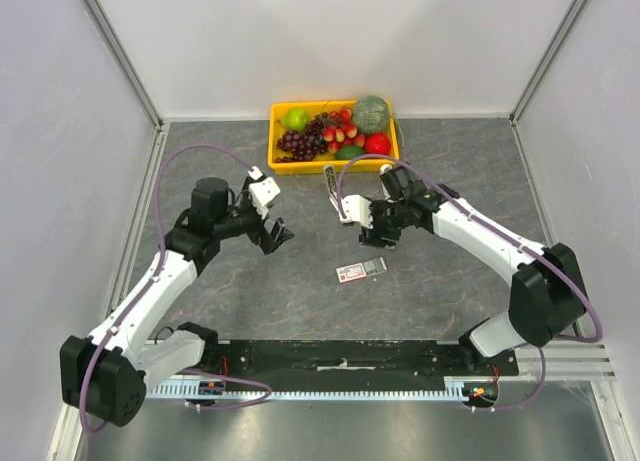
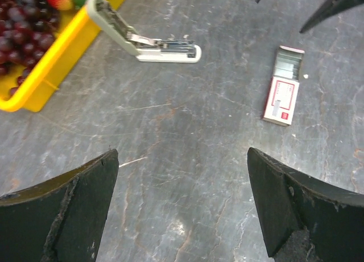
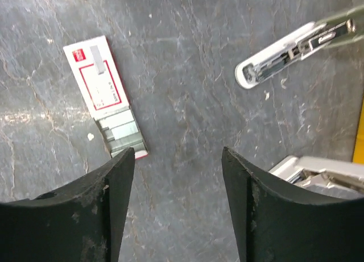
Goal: Load the staples into the stapler
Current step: Move the staple box to the center of the board, then adjust the staple box at the center of the board.
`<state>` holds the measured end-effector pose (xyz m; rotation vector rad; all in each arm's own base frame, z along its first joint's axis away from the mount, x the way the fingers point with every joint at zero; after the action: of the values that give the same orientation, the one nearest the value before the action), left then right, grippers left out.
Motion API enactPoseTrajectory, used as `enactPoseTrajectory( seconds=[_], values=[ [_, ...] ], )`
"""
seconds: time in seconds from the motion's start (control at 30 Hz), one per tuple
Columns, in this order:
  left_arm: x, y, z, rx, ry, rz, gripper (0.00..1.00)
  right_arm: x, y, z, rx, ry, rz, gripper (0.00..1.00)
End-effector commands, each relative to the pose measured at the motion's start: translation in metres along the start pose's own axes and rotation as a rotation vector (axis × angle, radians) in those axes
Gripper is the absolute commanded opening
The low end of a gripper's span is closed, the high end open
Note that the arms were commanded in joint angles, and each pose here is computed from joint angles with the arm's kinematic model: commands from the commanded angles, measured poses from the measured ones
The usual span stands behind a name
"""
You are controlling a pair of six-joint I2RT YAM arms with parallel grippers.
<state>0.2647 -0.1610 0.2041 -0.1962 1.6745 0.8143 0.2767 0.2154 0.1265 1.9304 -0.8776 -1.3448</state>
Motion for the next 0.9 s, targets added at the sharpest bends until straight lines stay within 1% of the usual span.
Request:
enactPoseTrajectory(
  seconds=[0.0,0.03,0.1,0.13,0.2,0.27,0.3,0.33,0.37,0.4,0.47,0.5,0.53,0.57,0.63,0.67,0.7,0.87],
  values=[
    [-0.005,-0.019,-0.02,0.093,-0.101,0.006,1.0,0.022,-0.005,0.03,-0.089,-0.021,0.03,0.68],
    [0.0,-0.027,-0.022,0.105,-0.105,0.03,1.0,0.027,-0.005,0.031,-0.091,-0.04,0.027,0.66],
    [0.001,-0.04,-0.032,0.111,-0.145,0.054,1.0,0.033,-0.008,0.032,-0.096,-0.074,0.017,0.65],
    [0.008,-0.049,-0.035,0.123,-0.146,0.085,1.0,0.039,-0.007,0.031,-0.091,-0.098,0.016,0.64],
    [0.007,-0.061,-0.045,0.134,-0.166,0.082,1.0,0.044,-0.009,0.033,-0.109,-0.114,0.004,0.64],
    [0.014,-0.074,-0.052,0.159,-0.148,0.104,1.0,0.041,-0.01,0.038,-0.131,-0.074,-0.043,0.63],
    [0.008,-0.079,-0.051,0.154,-0.144,0.081,1.0,0.043,-0.012,0.045,-0.149,-0.057,-0.057,0.63],
    [0.01,-0.081,-0.052,0.16,-0.132,0.078,1.0,0.039,-0.013,0.046,-0.144,-0.035,-0.086,0.63],
    [0.013,-0.085,-0.055,0.172,-0.105,0.083,1.0,0.04,-0.015,0.048,-0.141,-0.039,-0.089,0.62],
    [0.011,-0.088,-0.054,0.169,-0.102,0.062,1.0,0.041,-0.017,0.046,-0.13,-0.04,-0.095,0.59],
    [0.014,-0.091,-0.058,0.174,-0.081,0.052,0.99,0.042,-0.022,0.048,-0.15,-0.096,-0.094,0.56],
    [0.013,-0.094,-0.058,0.17,-0.089,0.025,1.0,0.039,-0.023,0.046,-0.157,-0.114,-0.098,0.54],
    [0.014,-0.095,-0.059,0.16,-0.09,0.021,1.0,0.039,-0.026,0.048,-0.175,-0.143,-0.101,0.54],
    [0.02,-0.097,-0.064,0.166,-0.095,0.032,0.99,0.034,-0.026,0.043,-0.172,-0.2,-0.107,0.53],
    [0.022,-0.101,-0.065,0.154,-0.105,0.029,1.0,0.033,-0.027,0.041,-0.201,-0.265,-0.096,0.52],
    [0.025,-0.102,-0.068,0.158,-0.11,0.038,1.0,0.026,-0.023,0.033,-0.197,-0.28,-0.103,0.51],
    [0.03,-0.105,-0.068,0.156,-0.108,0.052,1.0,0.024,-0.022,0.037,-0.222,-0.327,-0.097,0.51],
    [0.036,-0.111,-0.073,0.158,-0.125,0.058,1.0,0.012,-0.017,0.038,-0.272,-0.415,-0.123,0.5]
  ],
)
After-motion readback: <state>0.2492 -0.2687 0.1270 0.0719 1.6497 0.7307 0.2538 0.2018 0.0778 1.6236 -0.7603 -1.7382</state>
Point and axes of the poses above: each gripper's point midway between its finger pads, its own y axis back along the fingers, its own z axis along the line the jaws close on, x = y × z, the point moved 2 cm from there along y, back along the fingers, and after that the axes turned 9 degrees about y, right-handed, at the moved point
